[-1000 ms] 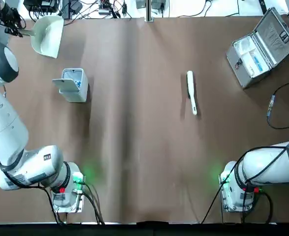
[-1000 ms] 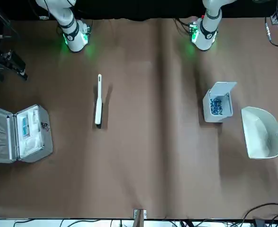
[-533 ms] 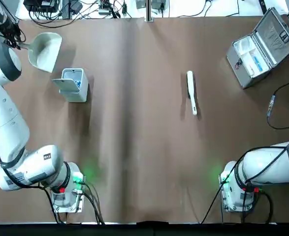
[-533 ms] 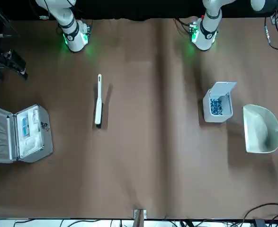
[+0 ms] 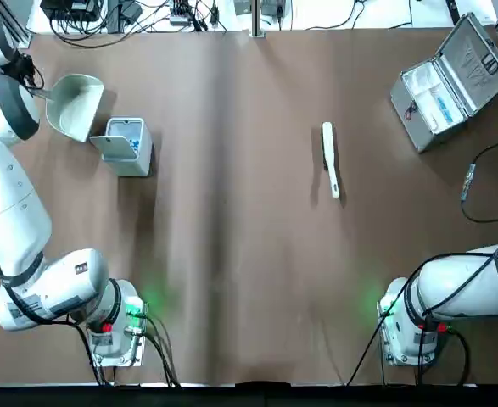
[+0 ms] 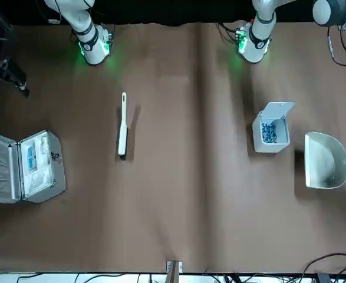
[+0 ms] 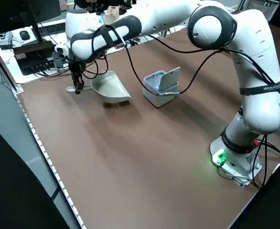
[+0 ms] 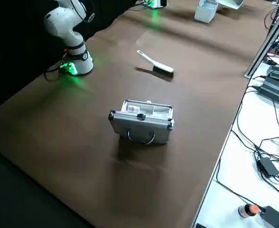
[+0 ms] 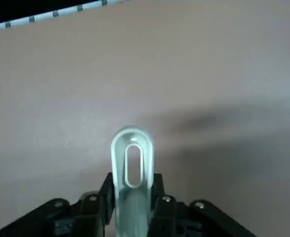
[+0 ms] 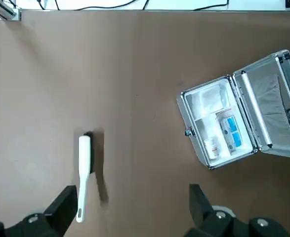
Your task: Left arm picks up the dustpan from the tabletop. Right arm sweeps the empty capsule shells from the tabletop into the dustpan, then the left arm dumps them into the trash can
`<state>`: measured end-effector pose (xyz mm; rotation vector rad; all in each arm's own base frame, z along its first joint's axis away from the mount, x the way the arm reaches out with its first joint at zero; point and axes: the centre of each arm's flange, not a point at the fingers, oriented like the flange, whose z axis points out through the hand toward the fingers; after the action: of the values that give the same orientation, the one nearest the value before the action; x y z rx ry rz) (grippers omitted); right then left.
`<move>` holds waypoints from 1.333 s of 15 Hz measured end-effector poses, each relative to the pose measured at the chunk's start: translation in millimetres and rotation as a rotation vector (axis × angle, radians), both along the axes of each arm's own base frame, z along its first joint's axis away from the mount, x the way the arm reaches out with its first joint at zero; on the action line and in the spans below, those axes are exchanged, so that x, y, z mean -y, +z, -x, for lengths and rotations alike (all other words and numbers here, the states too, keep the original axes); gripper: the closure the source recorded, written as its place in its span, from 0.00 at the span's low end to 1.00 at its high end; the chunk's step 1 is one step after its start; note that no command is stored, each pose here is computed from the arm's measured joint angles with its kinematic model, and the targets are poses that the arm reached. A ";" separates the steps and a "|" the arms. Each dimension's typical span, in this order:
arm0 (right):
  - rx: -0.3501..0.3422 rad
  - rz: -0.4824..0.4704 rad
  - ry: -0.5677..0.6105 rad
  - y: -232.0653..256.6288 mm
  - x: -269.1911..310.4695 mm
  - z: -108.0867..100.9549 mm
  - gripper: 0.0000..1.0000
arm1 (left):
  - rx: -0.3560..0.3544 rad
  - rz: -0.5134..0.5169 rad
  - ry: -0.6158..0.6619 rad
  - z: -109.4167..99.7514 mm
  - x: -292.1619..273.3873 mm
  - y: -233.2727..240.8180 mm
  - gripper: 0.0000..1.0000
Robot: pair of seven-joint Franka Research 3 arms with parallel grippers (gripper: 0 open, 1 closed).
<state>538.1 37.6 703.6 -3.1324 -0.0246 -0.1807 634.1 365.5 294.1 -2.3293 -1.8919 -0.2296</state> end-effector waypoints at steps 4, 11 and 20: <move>-0.003 0.000 -0.003 -0.2 1.3 0.2 0.00 | 0.002 0.011 0.011 10.4 2.5 -30.1 0.67; -0.004 0.000 -0.003 -0.4 1.6 0.2 0.00 | 0.039 0.001 0.027 21.2 -0.6 -48.3 0.67; -0.007 0.000 -0.004 -0.7 1.9 0.6 0.00 | 0.100 0.009 0.083 31.8 -11.5 -56.1 0.67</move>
<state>537.5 35.7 702.9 -3.1337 -0.0186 -0.1694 602.3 376.9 237.9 -2.2787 -2.0343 -0.3347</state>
